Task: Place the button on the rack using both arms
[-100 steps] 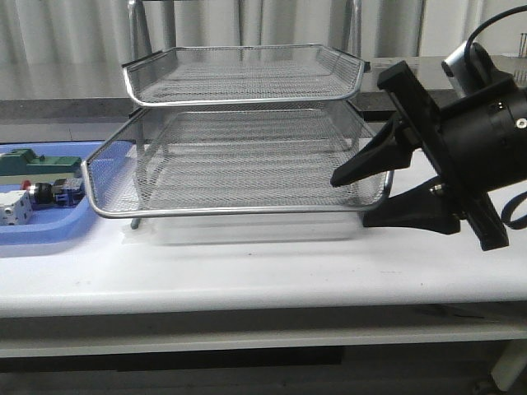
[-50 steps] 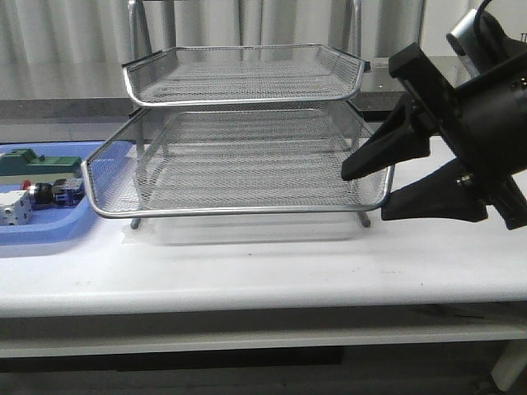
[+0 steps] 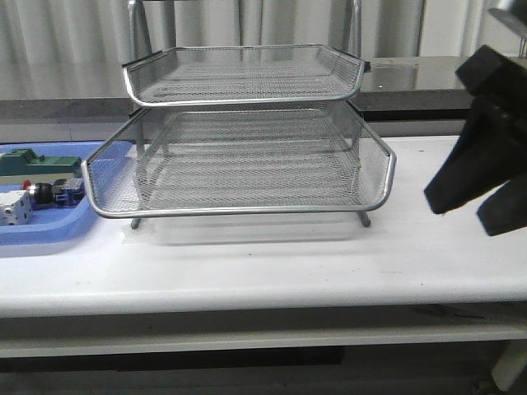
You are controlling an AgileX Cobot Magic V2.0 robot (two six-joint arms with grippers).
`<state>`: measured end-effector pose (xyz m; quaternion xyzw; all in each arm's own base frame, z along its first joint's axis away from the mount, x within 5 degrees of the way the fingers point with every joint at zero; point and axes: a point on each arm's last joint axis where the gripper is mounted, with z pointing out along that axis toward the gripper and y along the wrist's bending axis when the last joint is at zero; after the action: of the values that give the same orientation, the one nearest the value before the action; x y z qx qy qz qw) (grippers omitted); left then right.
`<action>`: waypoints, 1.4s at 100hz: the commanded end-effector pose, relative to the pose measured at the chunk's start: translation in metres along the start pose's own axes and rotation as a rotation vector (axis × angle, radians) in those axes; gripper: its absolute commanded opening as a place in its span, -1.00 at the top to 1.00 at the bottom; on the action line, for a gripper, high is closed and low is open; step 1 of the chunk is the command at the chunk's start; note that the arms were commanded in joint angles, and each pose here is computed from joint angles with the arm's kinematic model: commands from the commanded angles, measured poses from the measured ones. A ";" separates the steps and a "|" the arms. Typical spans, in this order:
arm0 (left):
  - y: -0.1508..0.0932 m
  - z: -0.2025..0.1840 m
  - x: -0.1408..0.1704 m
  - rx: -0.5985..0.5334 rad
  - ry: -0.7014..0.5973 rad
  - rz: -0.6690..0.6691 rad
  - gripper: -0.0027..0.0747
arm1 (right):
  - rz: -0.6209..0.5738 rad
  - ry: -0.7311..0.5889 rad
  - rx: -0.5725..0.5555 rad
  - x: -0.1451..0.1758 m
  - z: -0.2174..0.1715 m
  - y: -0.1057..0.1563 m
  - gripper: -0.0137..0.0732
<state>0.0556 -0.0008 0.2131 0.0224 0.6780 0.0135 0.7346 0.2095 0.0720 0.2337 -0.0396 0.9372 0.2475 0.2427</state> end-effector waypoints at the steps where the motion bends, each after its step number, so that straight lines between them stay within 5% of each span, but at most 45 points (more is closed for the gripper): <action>1: -0.001 -0.001 0.010 0.004 -0.055 -0.023 0.99 | -0.039 -0.075 0.048 -0.002 -0.024 0.005 -0.30; 48: -0.001 -0.001 0.010 0.004 -0.055 -0.023 0.99 | -0.171 -0.343 0.276 0.035 -0.120 0.014 -0.21; 89: -0.001 -0.001 0.010 0.004 -0.055 -0.023 0.99 | -0.159 -0.405 0.422 0.068 -0.160 0.010 -0.16; 101: -0.001 -0.001 0.010 0.004 -0.055 -0.023 0.99 | -0.160 -0.414 0.420 0.069 -0.161 0.010 0.02; 130: -0.001 -0.001 0.010 0.004 -0.055 -0.023 0.99 | -0.161 -0.416 0.420 0.069 -0.161 0.011 0.82; 140: -0.001 -0.001 0.010 0.004 -0.055 -0.023 0.99 | -0.161 -0.416 0.420 0.069 -0.161 0.011 0.84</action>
<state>0.0556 -0.0008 0.2131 0.0224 0.6780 0.0135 0.7346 0.0737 0.0072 0.3141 -0.0114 0.9102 0.0328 0.4126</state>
